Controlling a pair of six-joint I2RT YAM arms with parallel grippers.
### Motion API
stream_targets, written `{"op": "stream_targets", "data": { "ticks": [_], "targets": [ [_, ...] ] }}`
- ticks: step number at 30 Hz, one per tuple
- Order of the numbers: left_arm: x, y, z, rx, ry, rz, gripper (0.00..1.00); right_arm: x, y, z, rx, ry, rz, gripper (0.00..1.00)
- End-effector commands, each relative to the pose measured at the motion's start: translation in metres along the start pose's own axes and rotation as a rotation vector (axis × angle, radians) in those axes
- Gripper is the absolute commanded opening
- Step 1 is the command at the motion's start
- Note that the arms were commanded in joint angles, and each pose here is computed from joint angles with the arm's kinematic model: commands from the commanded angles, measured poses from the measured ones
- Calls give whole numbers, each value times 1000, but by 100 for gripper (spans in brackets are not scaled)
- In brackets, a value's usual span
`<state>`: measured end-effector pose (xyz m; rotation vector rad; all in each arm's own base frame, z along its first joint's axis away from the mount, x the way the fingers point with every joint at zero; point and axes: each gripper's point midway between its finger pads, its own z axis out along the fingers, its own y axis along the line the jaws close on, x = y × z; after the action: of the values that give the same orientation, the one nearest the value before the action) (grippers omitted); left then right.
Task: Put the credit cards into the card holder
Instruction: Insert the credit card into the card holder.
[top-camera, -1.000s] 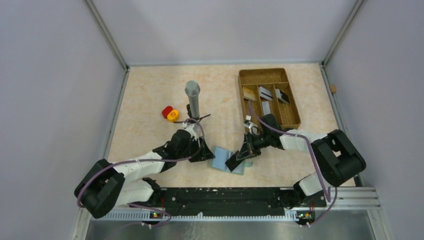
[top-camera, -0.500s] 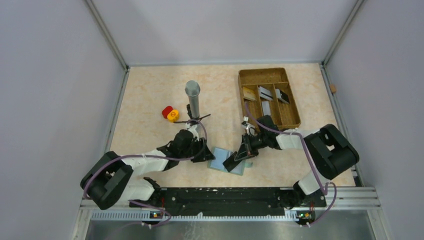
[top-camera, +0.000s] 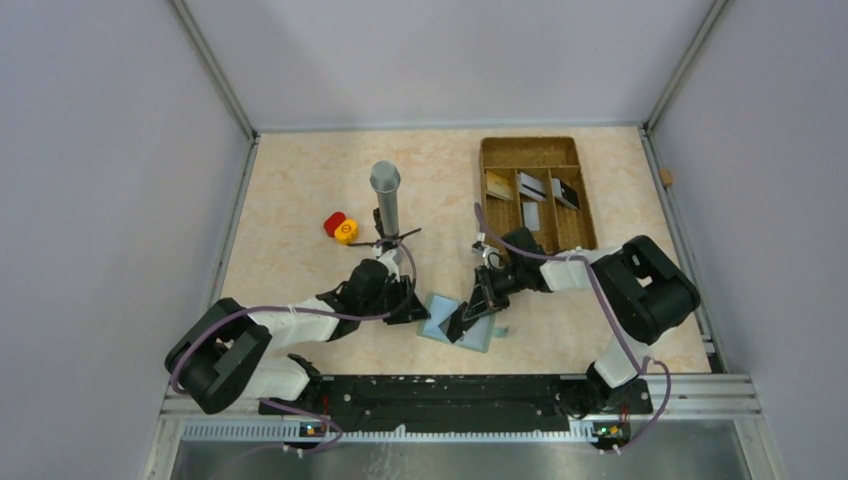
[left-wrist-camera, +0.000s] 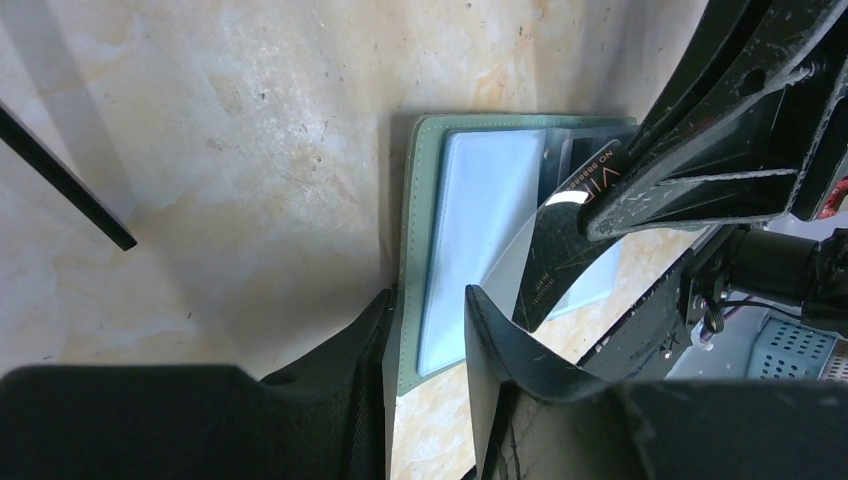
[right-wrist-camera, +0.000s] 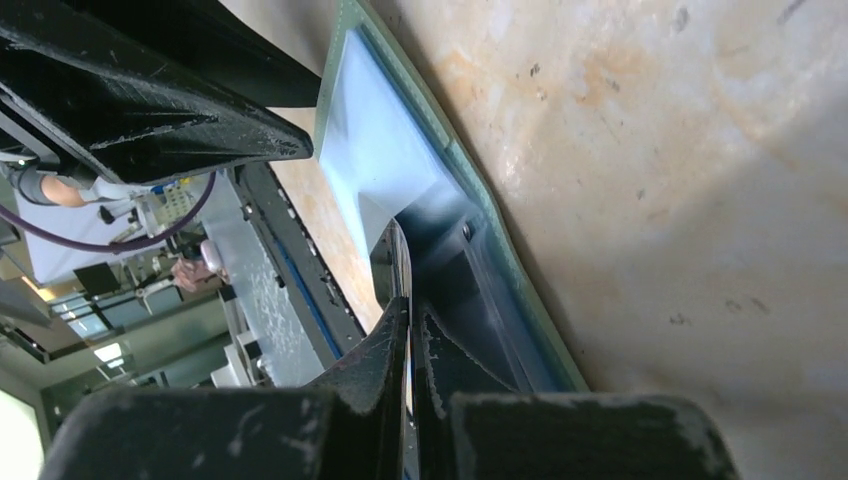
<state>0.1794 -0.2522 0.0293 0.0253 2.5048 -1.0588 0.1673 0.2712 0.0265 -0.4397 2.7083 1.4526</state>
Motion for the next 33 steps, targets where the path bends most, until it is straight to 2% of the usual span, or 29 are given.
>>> {"op": "stream_targets", "data": {
  "ticks": [1, 7, 11, 16, 21, 30, 33],
  "targets": [
    [-2, -5, 3, 16, 3, 42, 34, 25, -26, 7, 143, 111, 100, 0],
    [-4, -8, 3, 22, -1, 51, 32, 21, -31, 8, 205, 119, 106, 1],
    [-4, -7, 3, 15, -2, 56, 24, 12, -28, 3, 239, 90, 85, 15],
    [-2, -3, 2, 3, -2, 45, 7, -7, -10, -12, 269, 10, 43, 42],
    [5, -5, 1, 25, -10, 9, 0, -18, 2, -30, 304, -99, 30, 59],
    [6, -16, -3, 58, -42, -2, 0, -29, 12, -70, 420, -300, 11, 64],
    [3, -20, -5, 67, -50, 1, 5, -26, 12, -79, 456, -329, 38, 64]
  ]
}}
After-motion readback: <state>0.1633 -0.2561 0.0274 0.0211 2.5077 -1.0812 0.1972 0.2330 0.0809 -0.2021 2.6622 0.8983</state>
